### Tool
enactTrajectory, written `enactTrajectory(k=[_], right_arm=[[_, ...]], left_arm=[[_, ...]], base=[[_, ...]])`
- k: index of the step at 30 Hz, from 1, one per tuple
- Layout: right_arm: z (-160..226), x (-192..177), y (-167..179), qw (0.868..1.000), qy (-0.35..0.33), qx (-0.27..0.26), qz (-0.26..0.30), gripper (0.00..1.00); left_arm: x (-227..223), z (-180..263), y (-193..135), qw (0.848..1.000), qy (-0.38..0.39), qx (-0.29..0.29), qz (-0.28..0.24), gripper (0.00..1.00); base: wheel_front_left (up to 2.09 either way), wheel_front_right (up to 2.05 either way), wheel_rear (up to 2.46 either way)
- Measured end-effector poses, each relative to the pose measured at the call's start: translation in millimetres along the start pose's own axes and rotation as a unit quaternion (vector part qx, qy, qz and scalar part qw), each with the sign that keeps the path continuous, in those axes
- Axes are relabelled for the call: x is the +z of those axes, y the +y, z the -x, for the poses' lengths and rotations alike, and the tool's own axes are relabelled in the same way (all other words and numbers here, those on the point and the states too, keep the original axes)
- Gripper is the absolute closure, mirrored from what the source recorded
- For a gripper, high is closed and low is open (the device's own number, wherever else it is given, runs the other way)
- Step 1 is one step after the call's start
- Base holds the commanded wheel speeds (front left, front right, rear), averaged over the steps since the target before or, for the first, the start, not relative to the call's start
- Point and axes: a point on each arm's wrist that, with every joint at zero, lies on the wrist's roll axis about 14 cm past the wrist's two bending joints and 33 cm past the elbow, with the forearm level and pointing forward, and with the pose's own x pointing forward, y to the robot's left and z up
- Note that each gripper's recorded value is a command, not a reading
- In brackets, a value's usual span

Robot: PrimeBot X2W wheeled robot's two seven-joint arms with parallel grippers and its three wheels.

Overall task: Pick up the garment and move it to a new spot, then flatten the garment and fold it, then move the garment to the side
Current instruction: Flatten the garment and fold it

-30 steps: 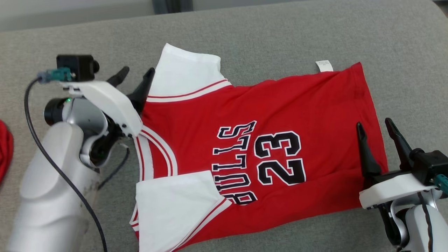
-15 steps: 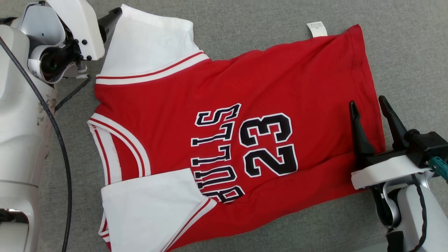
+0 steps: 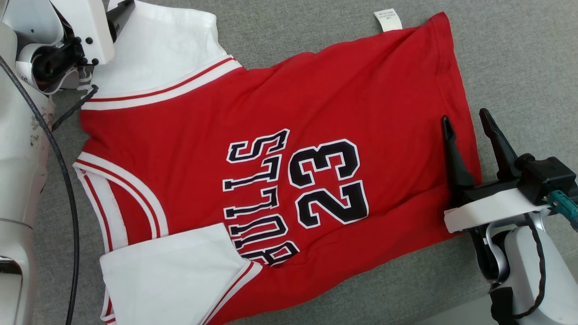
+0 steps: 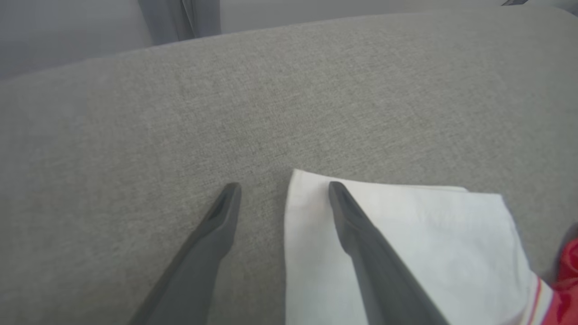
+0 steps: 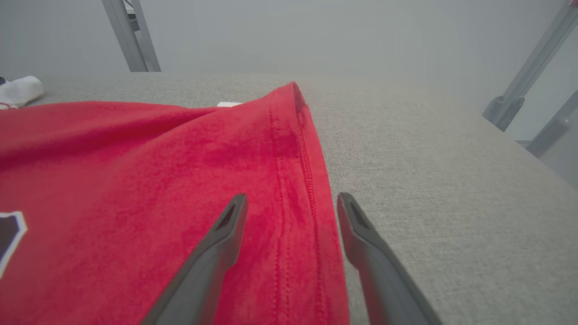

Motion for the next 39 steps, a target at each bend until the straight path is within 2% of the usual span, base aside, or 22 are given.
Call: enactTrajectory(k=[1, 3, 4, 7, 9, 12, 15, 18, 23, 29, 37, 38, 39], right_arm=[[0, 0, 0, 1.0, 0.0, -0.001, 0.0, 0.0], [0, 0, 0, 1.0, 0.0, -0.001, 0.0, 0.0], [0, 0, 0, 1.0, 0.0, -0.001, 0.0, 0.0], [-5, 6, 2, 1.0, -0.008, 0.003, 0.001, 0.0], [-11, 9, 1, 1.0, -0.007, -0.001, -0.02, 0.0], [-30, 19, 1, 1.0, 0.017, 0.005, -0.019, 0.0], [-56, 41, 16, 0.999, 0.03, 0.031, -0.013, 0.0], [-74, 48, 27, 0.996, 0.068, 0.049, -0.004, 0.0], [-92, 48, 29, 0.987, 0.152, 0.058, 0.006, 0.0], [-100, 43, 6, 0.97, 0.241, 0.031, 0.034, 0.0], [-104, 32, 2, 0.956, 0.292, 0.023, 0.031, 0.0], [-105, 30, 2, 0.955, 0.295, 0.022, 0.029, 0.07], [-106, 29, 3, 0.954, 0.298, 0.023, 0.028, 0.33]], left_arm=[[0, -1, 0, 1.0, 0.001, 0.001, -0.002, 0.0], [0, -2, 1, 1.0, 0.001, 0.002, -0.007, 0.61], [1, -2, 3, 1.0, -0.001, 0.006, -0.013, 1.0], [1, -1, 6, 1.0, -0.004, 0.01, -0.012, 1.0], [3, 1, 4, 1.0, -0.008, 0.007, -0.012, 1.0], [6, 5, 2, 1.0, -0.016, 0.007, -0.014, 1.0], [6, 9, 2, 1.0, -0.019, 0.006, -0.011, 1.0], [6, 13, 4, 1.0, -0.023, 0.007, -0.014, 1.0], [10, 18, 5, 0.999, -0.031, 0.006, -0.02, 1.0], [13, 22, 1, 0.999, -0.034, 0.001, -0.027, 1.0], [10, 22, -3, 0.999, -0.033, -0.006, -0.031, 1.0], [10, 22, -2, 0.999, -0.032, -0.006, -0.031, 1.0], [9, 22, -2, 0.999, -0.031, -0.006, -0.03, 1.0]], base=[[0.0, 0.0, 0.0], [0.0, 0.0, 0.0], [0.0, 0.0, 0.0], [0.0, 0.0, 0.0], [0.0, 0.0, 0.0], [0.0, 0.0, 0.0], [0.0, 0.0, 0.0], [0.0, 0.0, 0.0], [0.0, 0.0, 0.0], [0.0, 0.0, 0.0], [0.0, 0.0, 0.0], [0.0, 0.0, 0.0], [0.0, 0.0, 0.0]])
